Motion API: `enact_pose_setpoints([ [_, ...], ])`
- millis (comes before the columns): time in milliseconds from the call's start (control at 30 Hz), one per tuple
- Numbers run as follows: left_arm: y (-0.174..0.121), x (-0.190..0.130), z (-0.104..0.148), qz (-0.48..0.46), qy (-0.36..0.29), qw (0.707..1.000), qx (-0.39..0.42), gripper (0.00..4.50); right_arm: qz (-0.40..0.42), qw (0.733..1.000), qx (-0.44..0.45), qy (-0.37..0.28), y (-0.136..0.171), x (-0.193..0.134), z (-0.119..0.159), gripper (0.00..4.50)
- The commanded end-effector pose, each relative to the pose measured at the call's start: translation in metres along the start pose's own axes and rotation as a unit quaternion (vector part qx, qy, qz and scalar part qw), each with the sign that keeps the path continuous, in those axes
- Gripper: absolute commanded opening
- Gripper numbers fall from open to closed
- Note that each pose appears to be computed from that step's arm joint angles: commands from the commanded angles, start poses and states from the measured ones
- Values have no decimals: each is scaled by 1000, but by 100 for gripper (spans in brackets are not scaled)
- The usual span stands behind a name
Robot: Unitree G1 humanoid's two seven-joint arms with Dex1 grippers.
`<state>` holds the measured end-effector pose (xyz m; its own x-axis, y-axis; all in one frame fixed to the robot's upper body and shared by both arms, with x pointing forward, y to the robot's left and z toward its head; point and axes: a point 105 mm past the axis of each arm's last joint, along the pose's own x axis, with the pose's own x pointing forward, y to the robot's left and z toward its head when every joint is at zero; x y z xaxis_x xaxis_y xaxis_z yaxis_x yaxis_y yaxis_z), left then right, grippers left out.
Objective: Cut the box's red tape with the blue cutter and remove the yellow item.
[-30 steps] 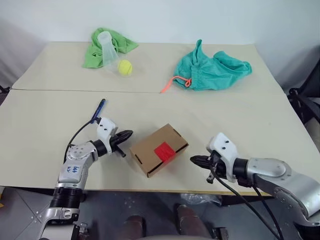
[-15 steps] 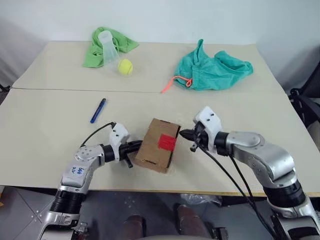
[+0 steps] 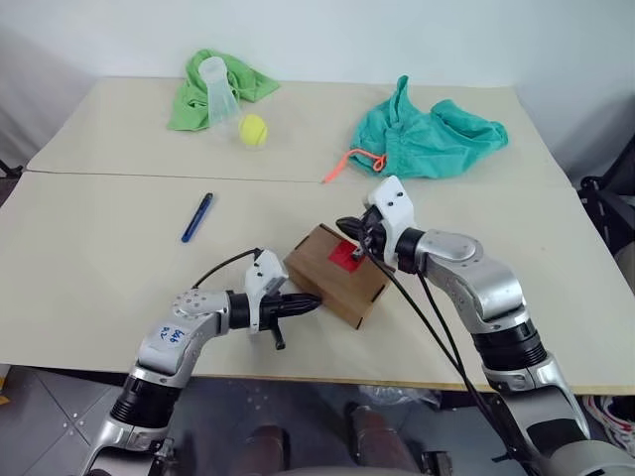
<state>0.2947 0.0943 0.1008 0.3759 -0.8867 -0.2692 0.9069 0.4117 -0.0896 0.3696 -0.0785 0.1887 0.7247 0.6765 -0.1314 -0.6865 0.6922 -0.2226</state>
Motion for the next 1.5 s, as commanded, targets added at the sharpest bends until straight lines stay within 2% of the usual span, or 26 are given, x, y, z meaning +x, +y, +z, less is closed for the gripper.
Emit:
enact_pose_setpoints([
  [33, 16, -21, 0, 53, -8, 999, 2, 3, -54, 998, -29, -29, -23, -27, 22, 0],
  [167, 52, -50, -10, 165, -18, 986, -15, 3, -90, 995, -34, 16, -33, -69, 11, 0],
  [200, 60, -54, -11, 187, -22, 982, -13, 3, -91, 994, -33, 44, -30, -81, 1, 0],
  [300, 77, -55, -9, 221, -39, 975, -3, 3, -68, 989, -44, 123, -13, -105, -28, 0],
  [433, 84, -36, 6, 199, -61, 978, 19, 3, -25, 979, -11, 200, 18, -116, -64, 0],
  [533, 84, -20, 14, 168, -66, 983, 32, 3, 0, 978, 8, 207, 38, -111, -71, 0],
  [733, 73, 5, 28, 86, -70, 993, 49, 3, 17, 981, 19, 192, 52, -98, -67, 0],
  [1033, 41, 12, 30, -11, -51, 997, 50, 3, 65, 980, 17, 188, 70, -103, -52, 0],
  [1300, 32, 15, 28, -22, -46, 998, 46, 3, 82, 975, 34, 205, 75, -112, -55, 0],
  [1500, 49, 6, 22, 40, -44, 997, 44, 3, 45, 973, 31, 225, 57, -126, -62, 0],
])
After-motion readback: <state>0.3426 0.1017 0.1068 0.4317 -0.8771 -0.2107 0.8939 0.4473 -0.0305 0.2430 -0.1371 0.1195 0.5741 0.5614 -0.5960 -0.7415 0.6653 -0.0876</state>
